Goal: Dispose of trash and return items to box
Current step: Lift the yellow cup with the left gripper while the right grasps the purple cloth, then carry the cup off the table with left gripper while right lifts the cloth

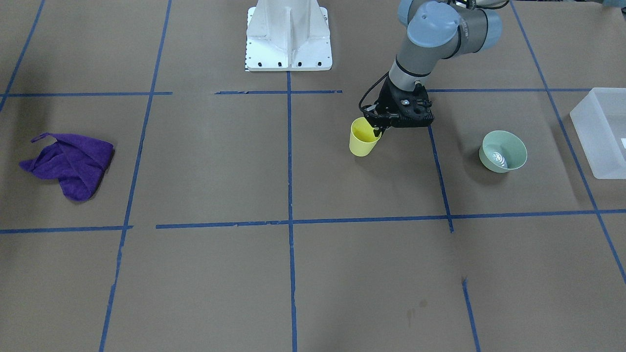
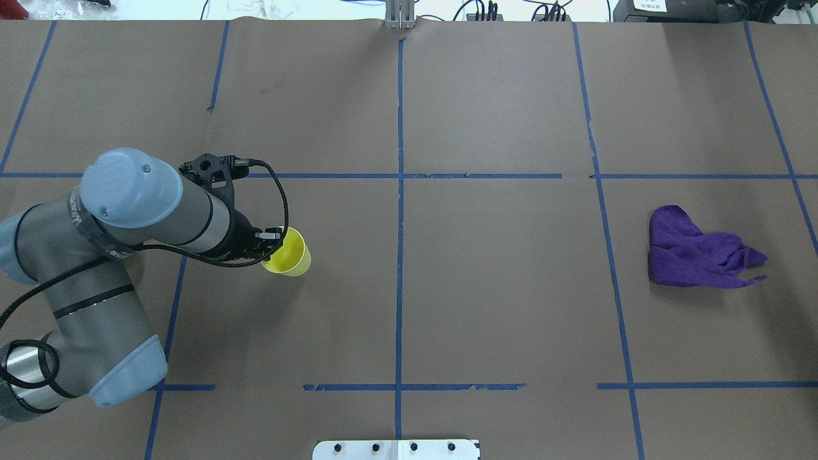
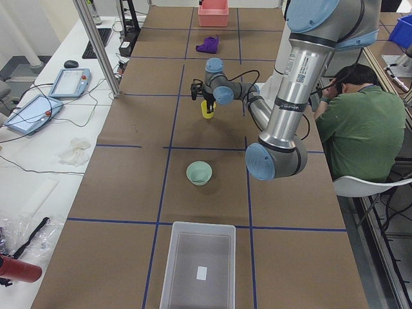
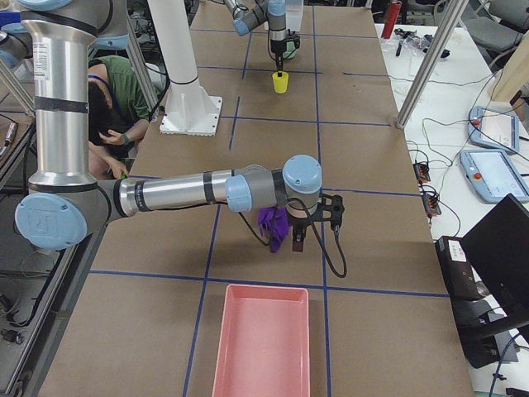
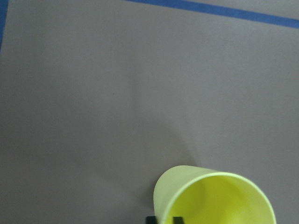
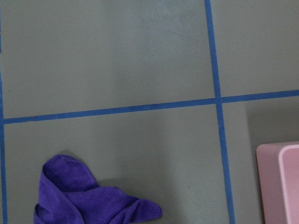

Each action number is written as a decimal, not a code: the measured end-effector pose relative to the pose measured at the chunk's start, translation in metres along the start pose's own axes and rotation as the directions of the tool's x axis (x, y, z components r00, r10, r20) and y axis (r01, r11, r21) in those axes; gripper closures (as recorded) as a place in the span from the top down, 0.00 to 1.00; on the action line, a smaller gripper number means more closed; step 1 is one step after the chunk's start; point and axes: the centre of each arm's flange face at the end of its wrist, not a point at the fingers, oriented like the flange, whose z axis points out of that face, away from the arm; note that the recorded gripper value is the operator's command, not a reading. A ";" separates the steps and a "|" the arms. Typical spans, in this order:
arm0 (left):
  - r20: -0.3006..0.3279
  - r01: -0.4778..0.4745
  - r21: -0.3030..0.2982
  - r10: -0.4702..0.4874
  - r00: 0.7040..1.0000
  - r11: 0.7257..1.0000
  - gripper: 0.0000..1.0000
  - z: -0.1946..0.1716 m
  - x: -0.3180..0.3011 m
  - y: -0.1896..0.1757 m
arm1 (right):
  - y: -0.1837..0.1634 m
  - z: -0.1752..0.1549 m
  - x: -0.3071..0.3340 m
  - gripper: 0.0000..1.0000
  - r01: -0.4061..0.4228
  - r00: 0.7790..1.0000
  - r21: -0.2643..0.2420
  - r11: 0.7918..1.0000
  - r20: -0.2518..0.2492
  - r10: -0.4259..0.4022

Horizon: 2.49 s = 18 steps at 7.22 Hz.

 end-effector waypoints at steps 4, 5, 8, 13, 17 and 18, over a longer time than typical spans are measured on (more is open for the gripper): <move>-0.011 0.049 0.066 -0.048 0.999 0.997 0.00 -0.067 -0.030 -0.064 | 0.041 0.100 -0.100 1.00 -0.039 0.999 0.037 0.999 -0.001 0.039; 0.000 0.022 0.099 -0.022 1.000 0.995 0.00 -0.083 -0.043 -0.081 | 0.061 0.130 -0.126 1.00 -0.036 0.999 0.040 0.999 -0.006 0.036; 0.090 -0.088 0.156 0.075 0.993 0.984 0.00 -0.122 -0.092 -0.123 | 0.107 0.178 -0.155 1.00 0.026 0.999 -0.002 1.000 -0.042 -0.026; 0.162 -0.253 0.135 0.231 0.959 0.958 0.00 -0.162 -0.185 -0.160 | 0.152 0.198 -0.142 0.42 0.060 0.994 -0.089 0.994 -0.089 -0.068; 0.188 -0.301 0.120 0.276 0.942 0.946 0.00 -0.172 -0.220 -0.176 | 0.147 0.195 -0.135 0.00 0.053 0.994 -0.079 0.995 -0.095 -0.060; 0.199 -0.315 0.119 0.288 0.937 0.942 0.00 -0.176 -0.229 -0.180 | 0.140 0.188 -0.132 0.00 0.040 0.995 -0.057 0.998 -0.094 -0.045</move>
